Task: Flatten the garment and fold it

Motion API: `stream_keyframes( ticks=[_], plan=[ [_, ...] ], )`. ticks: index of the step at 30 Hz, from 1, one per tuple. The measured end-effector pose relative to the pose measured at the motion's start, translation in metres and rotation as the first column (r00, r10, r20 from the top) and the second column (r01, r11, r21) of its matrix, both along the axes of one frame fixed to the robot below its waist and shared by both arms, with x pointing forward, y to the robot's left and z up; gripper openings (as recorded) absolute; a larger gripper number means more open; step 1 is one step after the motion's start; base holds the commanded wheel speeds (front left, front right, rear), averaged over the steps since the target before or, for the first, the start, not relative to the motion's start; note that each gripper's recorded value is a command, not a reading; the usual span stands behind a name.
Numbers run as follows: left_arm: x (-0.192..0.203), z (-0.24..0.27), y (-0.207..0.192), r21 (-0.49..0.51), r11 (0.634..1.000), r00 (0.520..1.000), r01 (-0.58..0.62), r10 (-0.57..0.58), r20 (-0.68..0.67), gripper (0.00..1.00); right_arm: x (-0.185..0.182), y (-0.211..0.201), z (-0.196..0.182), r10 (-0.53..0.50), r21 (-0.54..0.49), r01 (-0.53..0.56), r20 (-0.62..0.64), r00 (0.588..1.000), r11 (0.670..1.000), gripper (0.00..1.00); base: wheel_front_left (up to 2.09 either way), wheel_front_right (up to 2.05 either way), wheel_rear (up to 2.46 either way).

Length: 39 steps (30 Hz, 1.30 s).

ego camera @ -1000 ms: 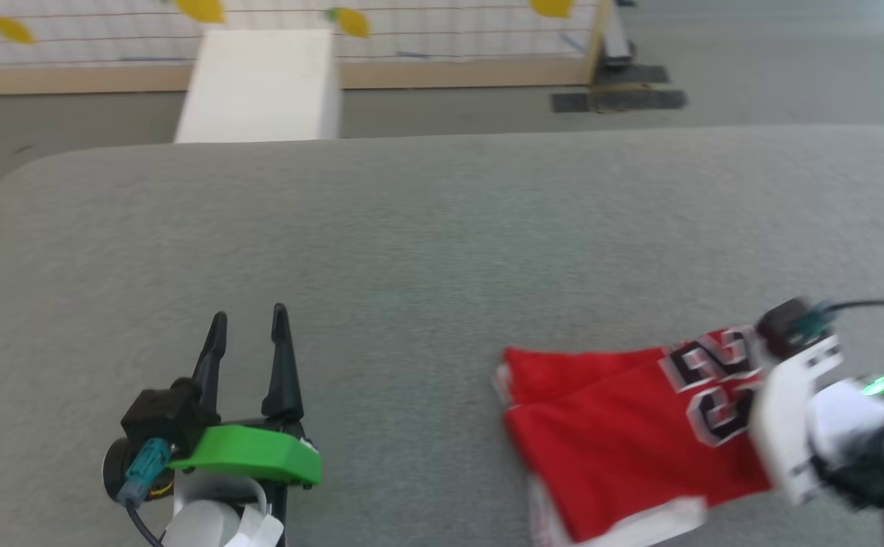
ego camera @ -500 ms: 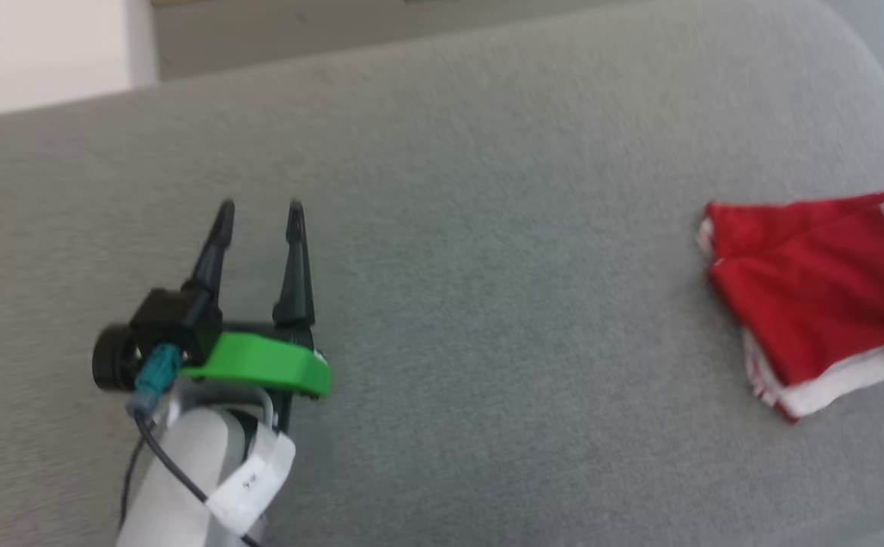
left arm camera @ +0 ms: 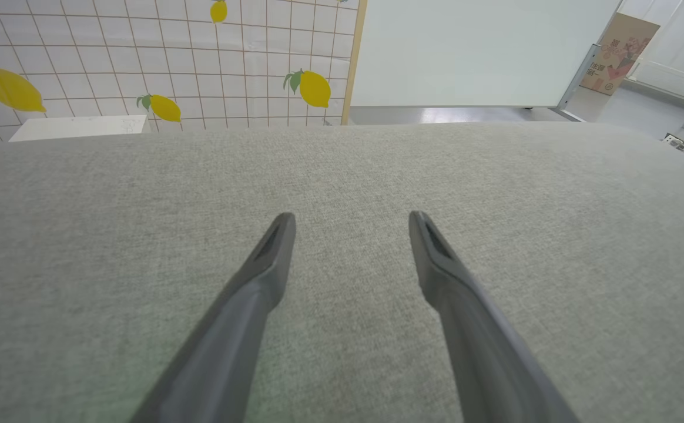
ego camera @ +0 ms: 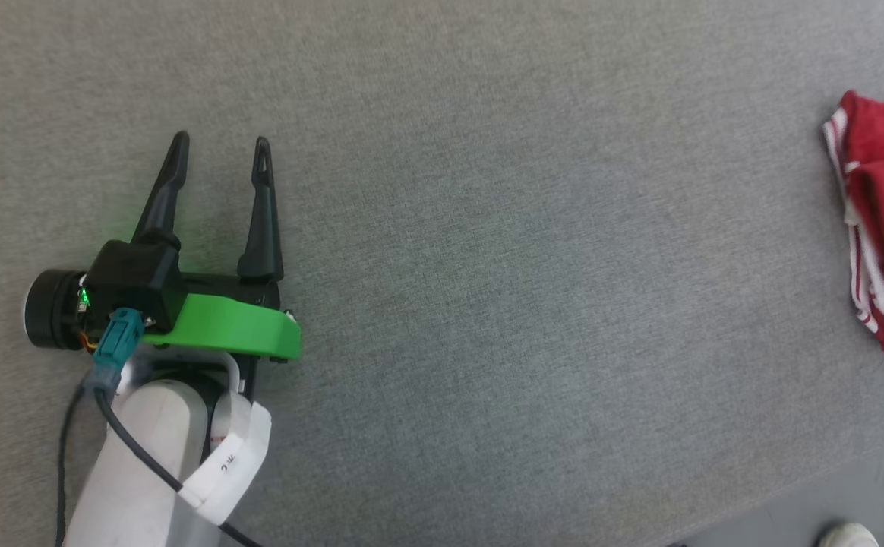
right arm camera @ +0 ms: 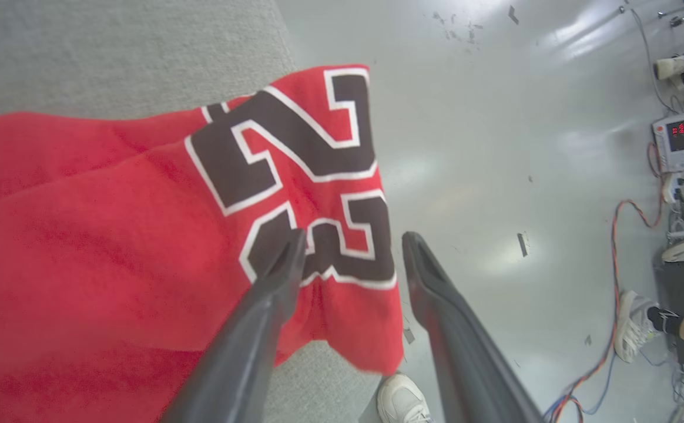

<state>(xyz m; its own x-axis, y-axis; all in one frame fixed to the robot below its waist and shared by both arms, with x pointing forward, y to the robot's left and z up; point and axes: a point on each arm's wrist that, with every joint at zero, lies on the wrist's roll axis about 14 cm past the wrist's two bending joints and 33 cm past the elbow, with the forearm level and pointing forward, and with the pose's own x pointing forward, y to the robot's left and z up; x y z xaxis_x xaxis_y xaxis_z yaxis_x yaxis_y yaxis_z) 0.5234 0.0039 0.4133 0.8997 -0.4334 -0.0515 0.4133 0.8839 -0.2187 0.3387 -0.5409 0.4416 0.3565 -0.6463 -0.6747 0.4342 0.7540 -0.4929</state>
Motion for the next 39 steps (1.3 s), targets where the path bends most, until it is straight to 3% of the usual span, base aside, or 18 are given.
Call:
stream_keyframes(
  ticks=[6, 9, 13, 17, 20, 22, 28, 31, 34, 39],
  plan=[
    [0.002, -0.008, -0.002, -0.017, 1.000, 1.000, -0.010, 0.010, -0.002, 1.00, 0.006, -0.013, 0.003, -0.007, -0.054, 0.011, 0.063, 0.998, 0.998, 1.00, 0.00, 0.00, 0.00],
    [0.000, -0.004, 0.000, -0.046, 0.999, 1.000, -0.028, 0.028, 0.000, 1.00, 0.022, -0.012, 0.020, 0.052, -0.088, -0.039, 0.149, 0.987, 0.995, 1.00, 0.00, 0.00, 0.00],
    [-0.007, 0.003, 0.005, -0.104, 0.992, 0.997, -0.074, 0.073, -0.016, 1.00, 0.058, 0.004, 0.059, 0.182, -0.137, -0.146, 0.302, 0.936, 0.980, 1.00, 0.00, 0.00, 0.00],
    [-0.019, 0.012, 0.012, -0.145, 0.984, 0.994, -0.107, 0.103, -0.039, 1.00, 0.095, 0.042, 0.104, 0.333, -0.178, -0.282, 0.453, 0.827, 0.943, 1.00, 0.00, 0.00, 0.00],
    [-0.026, 0.027, 0.024, -0.156, 0.978, 0.991, -0.137, 0.135, -0.021, 1.00, 0.122, 0.085, 0.145, 0.451, -0.235, -0.389, 0.572, 0.685, 0.891, 1.00, 0.00, 0.00, 0.00],
    [-0.031, 0.041, 0.035, -0.152, 0.975, 0.987, -0.160, 0.163, 0.005, 1.00, 0.135, 0.119, 0.173, 0.504, -0.271, -0.446, 0.652, 0.566, 0.853, 1.00, 0.00, 0.00, 0.00],
    [-0.050, 0.081, 0.071, -0.136, 0.961, 0.964, -0.241, 0.254, 0.084, 1.00, 0.139, 0.210, 0.220, 0.511, -0.319, -0.538, 0.822, 0.254, 0.780, 1.00, 0.00, 0.00, 0.00],
    [-0.059, 0.101, 0.094, -0.138, 0.942, 0.938, -0.307, 0.324, 0.124, 1.00, 0.124, 0.241, 0.225, 0.469, -0.335, -0.537, 0.873, 0.132, 0.775, 1.00, 0.00, 0.00, 0.00],
    [-0.072, 0.118, 0.116, -0.137, 0.921, 0.910, -0.364, 0.383, 0.160, 1.00, 0.110, 0.273, 0.207, 0.415, -0.297, -0.564, 0.906, 0.089, 0.770, 1.00, 0.00, 0.00, 0.00],
    [-0.100, 0.132, 0.149, -0.125, 0.890, 0.869, -0.438, 0.455, 0.194, 1.00, 0.087, 0.310, 0.179, 0.343, -0.238, -0.587, 0.936, 0.072, 0.774, 1.00, 0.00, 0.00, 0.00]
  ],
)
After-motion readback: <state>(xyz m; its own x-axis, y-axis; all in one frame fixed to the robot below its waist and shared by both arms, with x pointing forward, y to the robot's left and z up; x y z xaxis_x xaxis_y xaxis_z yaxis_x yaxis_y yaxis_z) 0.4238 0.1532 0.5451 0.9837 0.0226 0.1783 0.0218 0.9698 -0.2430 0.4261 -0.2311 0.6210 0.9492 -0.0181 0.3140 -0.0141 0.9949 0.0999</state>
